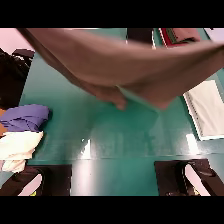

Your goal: Fold the shirts.

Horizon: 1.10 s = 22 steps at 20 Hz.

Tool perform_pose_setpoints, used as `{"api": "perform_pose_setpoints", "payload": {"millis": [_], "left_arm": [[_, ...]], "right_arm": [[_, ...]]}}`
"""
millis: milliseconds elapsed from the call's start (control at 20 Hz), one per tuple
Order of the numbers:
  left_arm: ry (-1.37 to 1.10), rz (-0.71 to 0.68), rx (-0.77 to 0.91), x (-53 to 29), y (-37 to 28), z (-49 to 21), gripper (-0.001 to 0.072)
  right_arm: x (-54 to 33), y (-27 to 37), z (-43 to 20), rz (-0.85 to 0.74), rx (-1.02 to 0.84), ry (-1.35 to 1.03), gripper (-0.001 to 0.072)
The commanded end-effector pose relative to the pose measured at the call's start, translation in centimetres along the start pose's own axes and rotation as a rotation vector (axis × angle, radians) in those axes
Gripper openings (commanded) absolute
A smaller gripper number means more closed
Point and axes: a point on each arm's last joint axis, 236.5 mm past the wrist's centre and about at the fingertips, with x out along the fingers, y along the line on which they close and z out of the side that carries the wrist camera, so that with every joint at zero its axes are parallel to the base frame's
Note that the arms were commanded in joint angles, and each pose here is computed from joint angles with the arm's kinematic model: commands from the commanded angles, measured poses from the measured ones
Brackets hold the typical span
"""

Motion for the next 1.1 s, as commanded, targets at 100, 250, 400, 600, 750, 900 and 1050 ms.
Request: {"api": "perform_pose_setpoints", "payload": {"millis": [100, 250, 400, 600, 750, 900, 1050], "left_arm": [[-0.373, 0.014, 0.177, -12.8, -5.3, 12.8, 0.0025], [-0.446, 0.066, 0.231, -14.6, -5.1, 14.8, 0.0025], [-0.328, 0.106, 0.234, -11.0, -2.8, 12.6, 0.0025], [-0.051, 0.118, 0.151, 0.7, 2.8, 4.6, 0.0026], [0.225, 0.116, 0.065, 10.2, 7.5, -5.6, 0.0026], [0.489, 0.101, -0.032, 17.7, 11.3, -17.5, 0.0027], [0.658, 0.079, -0.131, 22.1, 13.4, -27.4, 0.0027]], "right_arm": [[-8.5, 3.5, 6.7, -0.038, -0.075, -0.234, 0.0012], [-9.2, 3.2, 7.6, -0.060, -0.074, -0.204, 0.0012], [-7.8, 2.7, 7.5, -0.047, -0.053, -0.121, 0.0011], [-2.1, -0.1, 4.6, -0.025, 0.059, 0.089, 0.0012], [5.0, -3.5, -1.3, -0.003, 0.182, 0.326, 0.0012], [12.9, -6.8, -8.8, 0.007, 0.321, 0.522, 0.0012], [19.5, -8.1, -14.8, -0.008, 0.349, 0.636, 0.0012]]}}
